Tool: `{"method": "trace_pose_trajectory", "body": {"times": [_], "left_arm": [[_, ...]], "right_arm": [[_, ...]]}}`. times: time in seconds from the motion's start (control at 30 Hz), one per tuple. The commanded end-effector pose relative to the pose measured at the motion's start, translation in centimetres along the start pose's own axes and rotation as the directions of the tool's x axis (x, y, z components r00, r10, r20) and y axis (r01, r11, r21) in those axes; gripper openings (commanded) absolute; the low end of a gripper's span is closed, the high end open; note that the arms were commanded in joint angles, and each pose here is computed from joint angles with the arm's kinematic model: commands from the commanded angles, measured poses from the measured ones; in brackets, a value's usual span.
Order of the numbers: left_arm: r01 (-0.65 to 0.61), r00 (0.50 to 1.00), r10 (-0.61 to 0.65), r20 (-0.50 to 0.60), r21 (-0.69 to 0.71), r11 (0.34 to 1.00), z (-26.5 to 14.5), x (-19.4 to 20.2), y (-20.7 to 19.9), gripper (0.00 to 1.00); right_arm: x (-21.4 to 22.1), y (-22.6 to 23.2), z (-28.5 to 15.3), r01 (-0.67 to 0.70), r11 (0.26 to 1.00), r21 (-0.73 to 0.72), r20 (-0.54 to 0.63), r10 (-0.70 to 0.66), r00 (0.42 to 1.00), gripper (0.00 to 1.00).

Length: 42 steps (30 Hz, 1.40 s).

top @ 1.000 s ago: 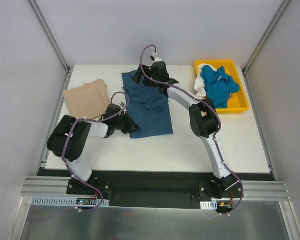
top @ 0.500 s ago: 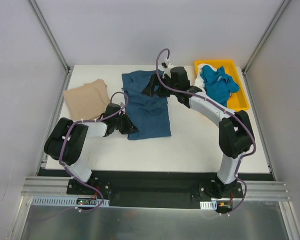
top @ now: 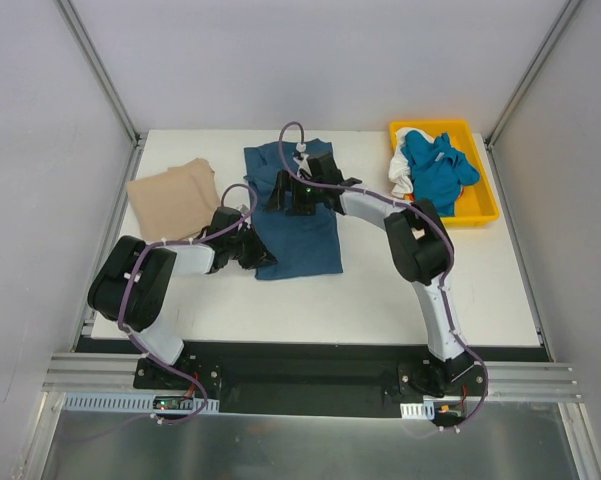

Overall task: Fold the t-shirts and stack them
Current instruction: Fold the folded rectangular tshirt in 1/3 of the way, then grab one side of the 2/3 rectangular tshirt with both arms

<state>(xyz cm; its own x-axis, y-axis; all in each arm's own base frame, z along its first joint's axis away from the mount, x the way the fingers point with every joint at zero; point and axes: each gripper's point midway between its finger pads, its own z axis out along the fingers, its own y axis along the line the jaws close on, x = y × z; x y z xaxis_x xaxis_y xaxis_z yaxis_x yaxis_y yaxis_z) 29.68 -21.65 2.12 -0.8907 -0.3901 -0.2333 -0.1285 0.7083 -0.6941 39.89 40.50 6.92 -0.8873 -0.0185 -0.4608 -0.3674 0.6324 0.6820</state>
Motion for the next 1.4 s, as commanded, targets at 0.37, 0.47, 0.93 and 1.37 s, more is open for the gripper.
{"method": "trace_pose_trajectory", "body": {"times": [0.37,0.47,0.93,1.37], "left_arm": [[-0.085,0.995,0.084,0.050,0.022,0.996,-2.3,-1.3,-2.5,0.15],[-0.127,0.989,0.122,0.085,0.057,0.990,-3.9,-2.2,-4.6,0.31],[-0.129,0.954,0.148,0.260,-0.089,0.988,-12.8,0.7,-1.0,0.99],[-0.022,0.985,0.041,0.165,-0.115,0.993,-9.1,2.4,1.8,0.99]], "right_arm": [[-12.1,2.6,-9.7,0.168,0.982,0.081,0.267,-0.184,0.946,0.97],[-11.2,2.9,-13.6,0.204,0.964,0.171,0.304,-0.249,0.920,0.97],[0.8,-1.0,-22.6,0.102,0.945,0.311,0.383,-0.223,0.897,0.97],[10.6,-5.9,-18.5,-0.065,0.960,0.272,0.165,0.020,0.986,0.97]]}}
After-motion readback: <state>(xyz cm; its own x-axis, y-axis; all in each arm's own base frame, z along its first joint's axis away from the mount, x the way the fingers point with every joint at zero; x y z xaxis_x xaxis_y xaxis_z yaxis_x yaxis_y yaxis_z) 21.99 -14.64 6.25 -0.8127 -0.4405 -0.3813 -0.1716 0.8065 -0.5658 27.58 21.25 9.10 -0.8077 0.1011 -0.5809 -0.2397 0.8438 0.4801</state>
